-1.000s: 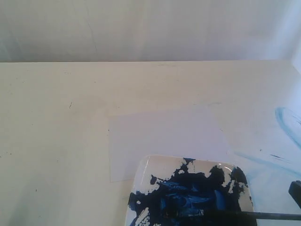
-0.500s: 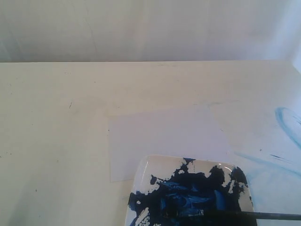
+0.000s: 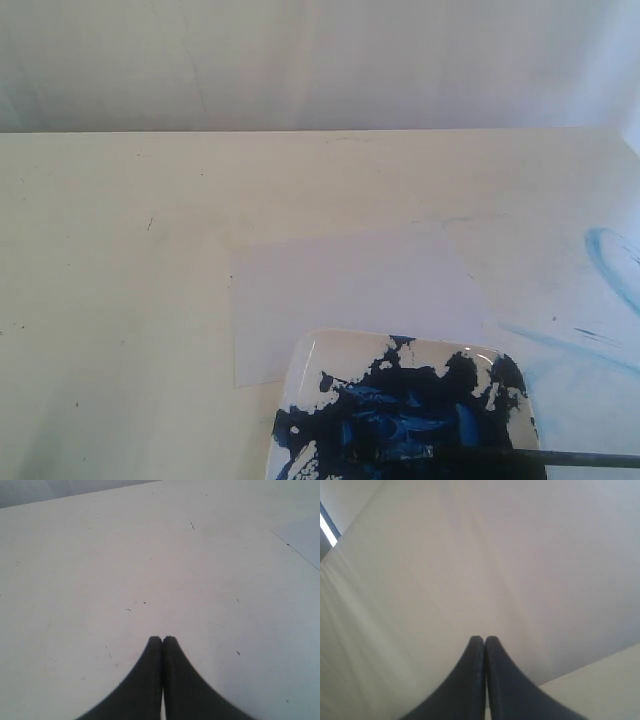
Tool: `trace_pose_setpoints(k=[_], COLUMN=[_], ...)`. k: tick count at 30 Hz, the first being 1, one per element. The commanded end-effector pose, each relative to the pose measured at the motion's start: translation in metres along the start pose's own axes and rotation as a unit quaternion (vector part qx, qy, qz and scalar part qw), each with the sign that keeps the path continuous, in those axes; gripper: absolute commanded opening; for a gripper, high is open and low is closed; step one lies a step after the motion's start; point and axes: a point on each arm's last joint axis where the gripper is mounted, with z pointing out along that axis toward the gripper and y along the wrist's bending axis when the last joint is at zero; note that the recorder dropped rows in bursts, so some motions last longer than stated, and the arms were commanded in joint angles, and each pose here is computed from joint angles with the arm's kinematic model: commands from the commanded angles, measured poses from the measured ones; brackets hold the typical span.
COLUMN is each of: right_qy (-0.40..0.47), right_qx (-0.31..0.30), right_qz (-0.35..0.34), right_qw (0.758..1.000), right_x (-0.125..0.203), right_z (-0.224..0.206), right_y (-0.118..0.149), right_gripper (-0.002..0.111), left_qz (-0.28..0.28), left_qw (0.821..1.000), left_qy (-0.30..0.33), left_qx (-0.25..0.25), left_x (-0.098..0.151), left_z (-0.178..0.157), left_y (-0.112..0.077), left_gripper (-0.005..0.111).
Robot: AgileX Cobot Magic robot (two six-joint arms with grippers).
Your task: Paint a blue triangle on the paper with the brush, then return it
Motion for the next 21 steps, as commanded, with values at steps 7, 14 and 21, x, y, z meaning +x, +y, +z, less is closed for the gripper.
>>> trace_pose_setpoints(k=[7, 14, 21], right_qy=[-0.049, 0.074, 0.279], right_qx=[-0.004, 0.140, 0.154], right_qz=[0.124, 0.077, -0.003], right_qw=[0.991, 0.984, 0.948], right_x=[-0.009, 0.003, 0.023], right_z=[-0.001, 0.018, 0.073], right_y=[-0.001, -0.015, -0.004], right_gripper=[0.000, 0.000, 0.000], left_qz=[-0.002, -0.002, -0.002], left_qw=[1.000, 1.000, 1.000], left_qy=[-0.003, -0.003, -0.003], left_qx=[0.004, 0.004, 0.004], left_x=[0.000, 0.000, 0.000], left_z=[0.000, 0.000, 0.000], left_y=[-0.001, -0.001, -0.001], left_gripper=[0.000, 0.000, 0.000])
